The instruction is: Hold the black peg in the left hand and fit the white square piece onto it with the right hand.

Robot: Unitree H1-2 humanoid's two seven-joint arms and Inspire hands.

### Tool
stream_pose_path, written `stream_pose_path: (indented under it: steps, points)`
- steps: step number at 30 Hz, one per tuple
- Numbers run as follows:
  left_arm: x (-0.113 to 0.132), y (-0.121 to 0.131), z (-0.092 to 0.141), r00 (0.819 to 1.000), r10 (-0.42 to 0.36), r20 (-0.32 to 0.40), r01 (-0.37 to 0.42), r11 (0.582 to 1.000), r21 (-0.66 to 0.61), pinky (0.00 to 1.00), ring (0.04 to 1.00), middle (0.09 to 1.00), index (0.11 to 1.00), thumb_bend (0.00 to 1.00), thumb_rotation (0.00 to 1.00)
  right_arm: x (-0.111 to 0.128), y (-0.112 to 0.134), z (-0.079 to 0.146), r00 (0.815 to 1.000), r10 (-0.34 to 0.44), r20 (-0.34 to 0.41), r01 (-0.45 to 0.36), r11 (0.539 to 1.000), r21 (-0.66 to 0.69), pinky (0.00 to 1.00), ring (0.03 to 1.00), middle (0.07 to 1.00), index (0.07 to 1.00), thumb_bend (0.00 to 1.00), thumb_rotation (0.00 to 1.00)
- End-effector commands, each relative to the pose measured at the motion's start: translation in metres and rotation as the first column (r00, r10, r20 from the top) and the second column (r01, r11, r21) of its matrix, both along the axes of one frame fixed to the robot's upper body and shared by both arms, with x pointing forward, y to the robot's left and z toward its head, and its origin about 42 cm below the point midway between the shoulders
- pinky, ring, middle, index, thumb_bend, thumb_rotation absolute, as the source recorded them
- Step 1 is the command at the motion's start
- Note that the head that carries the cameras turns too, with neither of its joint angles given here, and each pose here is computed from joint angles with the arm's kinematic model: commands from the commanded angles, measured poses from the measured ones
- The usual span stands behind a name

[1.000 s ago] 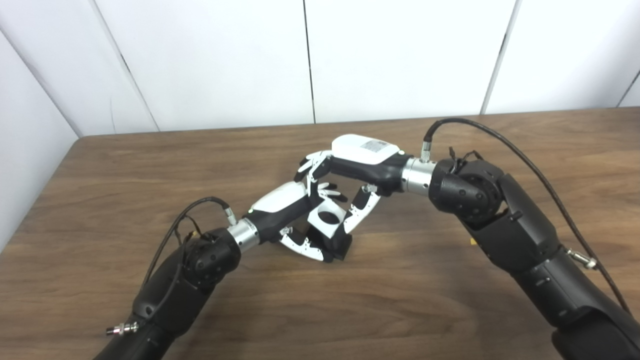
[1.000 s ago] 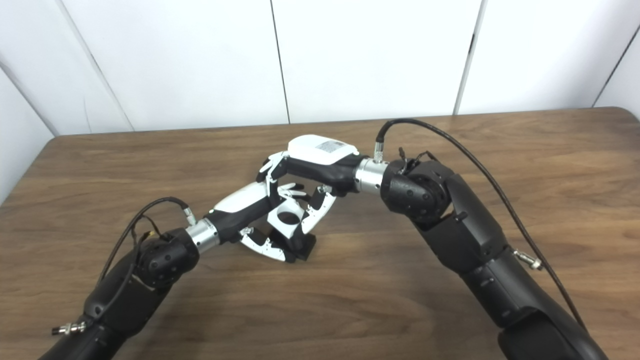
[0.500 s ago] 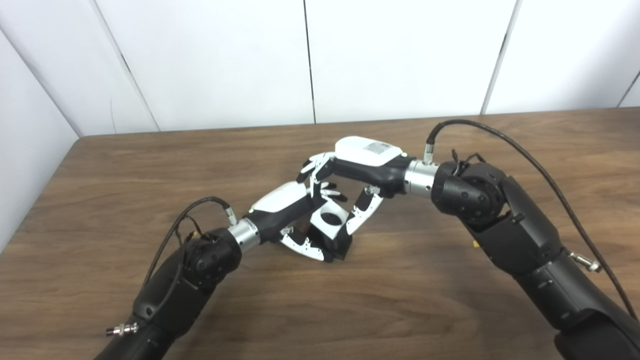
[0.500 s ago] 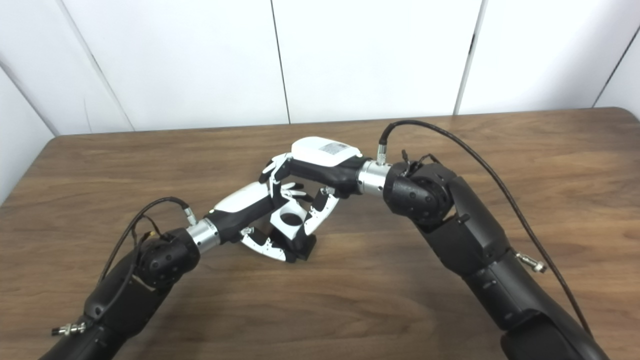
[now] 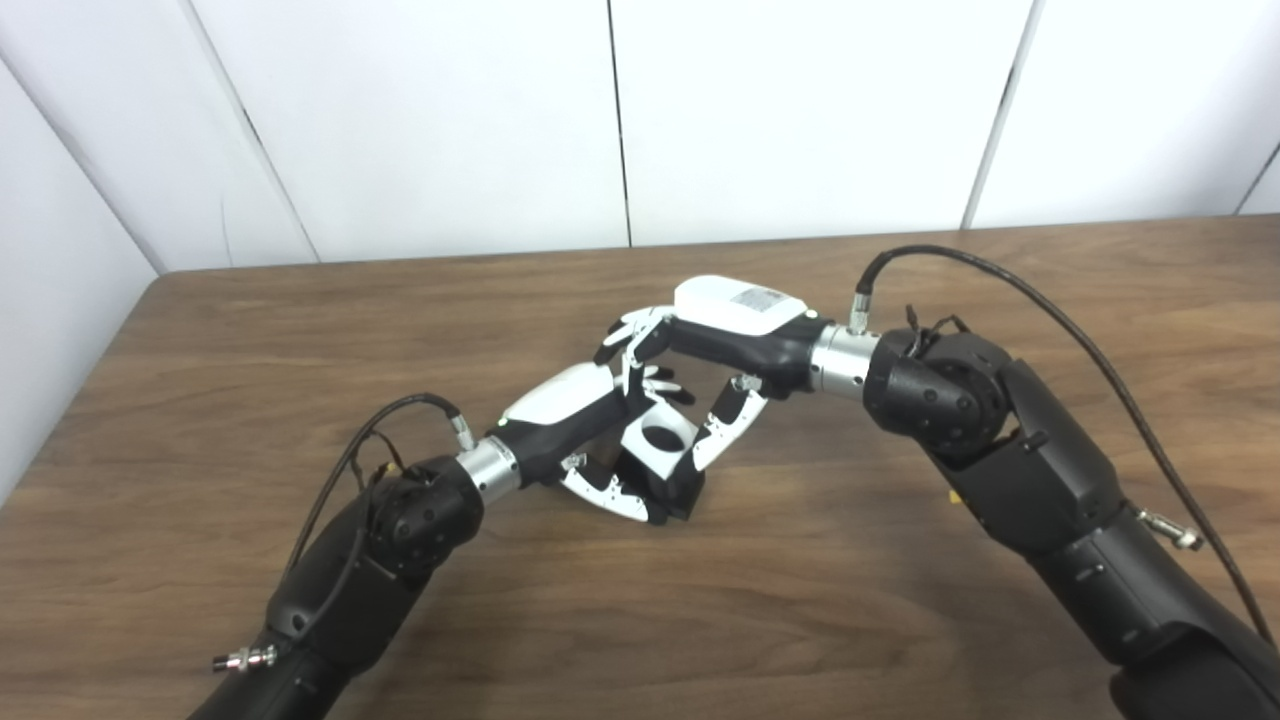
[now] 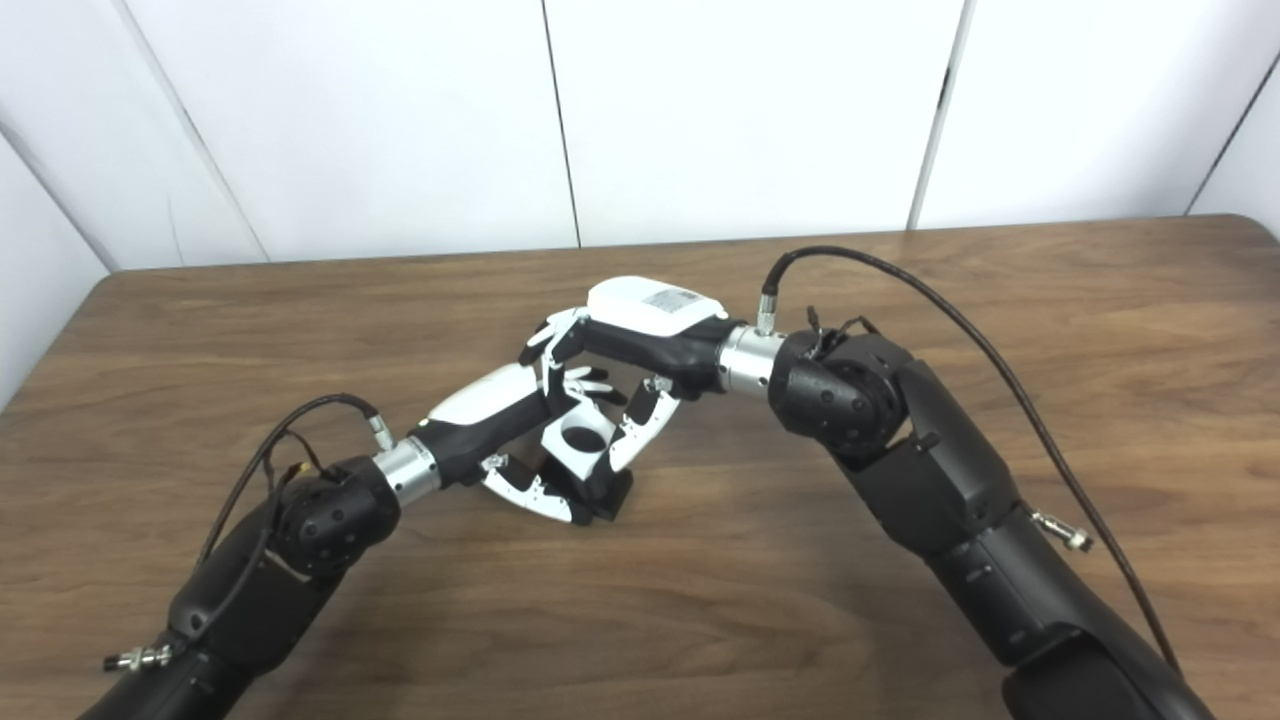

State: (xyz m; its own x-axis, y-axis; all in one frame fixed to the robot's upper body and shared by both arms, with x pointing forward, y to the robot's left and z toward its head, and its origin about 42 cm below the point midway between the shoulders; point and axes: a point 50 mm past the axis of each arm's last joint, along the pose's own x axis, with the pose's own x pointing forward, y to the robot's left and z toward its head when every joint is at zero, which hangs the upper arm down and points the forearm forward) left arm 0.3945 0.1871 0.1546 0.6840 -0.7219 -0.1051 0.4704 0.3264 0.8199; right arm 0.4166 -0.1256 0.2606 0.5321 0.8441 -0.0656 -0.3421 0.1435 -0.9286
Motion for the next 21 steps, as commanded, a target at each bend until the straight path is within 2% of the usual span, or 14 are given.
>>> stream_pose_path:
  steps: [1,21]
  points:
    - [-0.0025,-0.0023,-0.0083,1.000,-0.012,-0.014,0.013,0.997,0.076,0.89,0.981,0.871,0.491,0.52,0.08,0.0036,-0.0013,0.0057,0.999,0.015,0.034,-0.015,1.000,-0.007,0.80,0.893,0.811,0.480,0.52,0.14]
    - [-0.0022,-0.0034,-0.0085,1.000,-0.016,-0.012,0.017,0.998,0.065,0.88,0.980,0.872,0.490,0.52,0.08,0.0083,-0.0019,0.0069,0.998,0.043,0.039,-0.039,0.995,-0.091,0.82,0.888,0.803,0.480,0.52,0.14]
